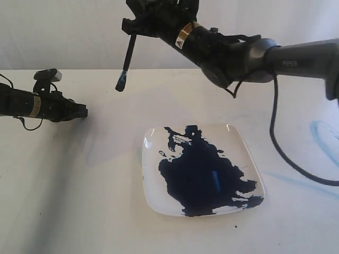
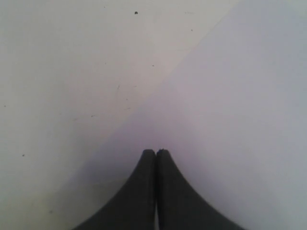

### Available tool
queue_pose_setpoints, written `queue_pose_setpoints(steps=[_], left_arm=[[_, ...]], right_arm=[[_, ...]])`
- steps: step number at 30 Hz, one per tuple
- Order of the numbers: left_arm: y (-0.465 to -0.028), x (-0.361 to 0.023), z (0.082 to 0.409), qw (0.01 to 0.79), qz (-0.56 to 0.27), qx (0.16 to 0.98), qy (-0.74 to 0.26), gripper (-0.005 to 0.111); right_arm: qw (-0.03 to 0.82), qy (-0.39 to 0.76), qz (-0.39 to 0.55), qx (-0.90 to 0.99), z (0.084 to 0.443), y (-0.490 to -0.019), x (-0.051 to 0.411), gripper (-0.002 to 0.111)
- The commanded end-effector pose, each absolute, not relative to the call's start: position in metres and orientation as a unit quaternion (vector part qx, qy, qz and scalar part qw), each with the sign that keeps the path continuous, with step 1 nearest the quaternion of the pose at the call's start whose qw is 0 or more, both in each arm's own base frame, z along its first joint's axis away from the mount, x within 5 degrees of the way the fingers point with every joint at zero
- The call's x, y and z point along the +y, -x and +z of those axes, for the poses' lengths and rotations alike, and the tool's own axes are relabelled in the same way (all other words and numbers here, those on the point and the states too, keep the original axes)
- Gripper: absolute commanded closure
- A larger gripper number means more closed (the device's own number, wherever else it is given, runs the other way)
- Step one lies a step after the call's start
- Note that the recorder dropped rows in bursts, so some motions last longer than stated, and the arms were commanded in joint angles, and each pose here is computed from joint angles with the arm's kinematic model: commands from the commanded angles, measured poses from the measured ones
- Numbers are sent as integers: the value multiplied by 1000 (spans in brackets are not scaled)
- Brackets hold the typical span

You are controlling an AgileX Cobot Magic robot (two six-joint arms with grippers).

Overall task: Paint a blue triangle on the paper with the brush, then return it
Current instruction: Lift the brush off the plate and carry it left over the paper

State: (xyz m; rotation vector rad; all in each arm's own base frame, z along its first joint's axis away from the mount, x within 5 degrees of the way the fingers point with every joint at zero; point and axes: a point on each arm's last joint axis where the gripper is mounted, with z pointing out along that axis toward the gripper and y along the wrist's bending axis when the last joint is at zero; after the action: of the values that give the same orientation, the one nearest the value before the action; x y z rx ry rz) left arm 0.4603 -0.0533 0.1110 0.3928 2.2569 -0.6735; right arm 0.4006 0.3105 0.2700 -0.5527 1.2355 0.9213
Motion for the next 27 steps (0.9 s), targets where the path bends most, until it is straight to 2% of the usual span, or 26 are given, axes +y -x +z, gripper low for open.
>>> queue_pose_setpoints(steps=[1, 10, 27], left_arm=[[-460, -52, 115, 371, -256, 879, -155, 107], [-460, -53, 115, 371, -257, 879, -154, 107], [-460, -53, 115, 371, -257, 879, -154, 107]], right_arm=[[671, 235, 379, 592, 261, -414, 322, 108], [693, 152, 327, 624, 255, -422, 342, 108], [677, 170, 305, 648, 238, -424, 353, 108]])
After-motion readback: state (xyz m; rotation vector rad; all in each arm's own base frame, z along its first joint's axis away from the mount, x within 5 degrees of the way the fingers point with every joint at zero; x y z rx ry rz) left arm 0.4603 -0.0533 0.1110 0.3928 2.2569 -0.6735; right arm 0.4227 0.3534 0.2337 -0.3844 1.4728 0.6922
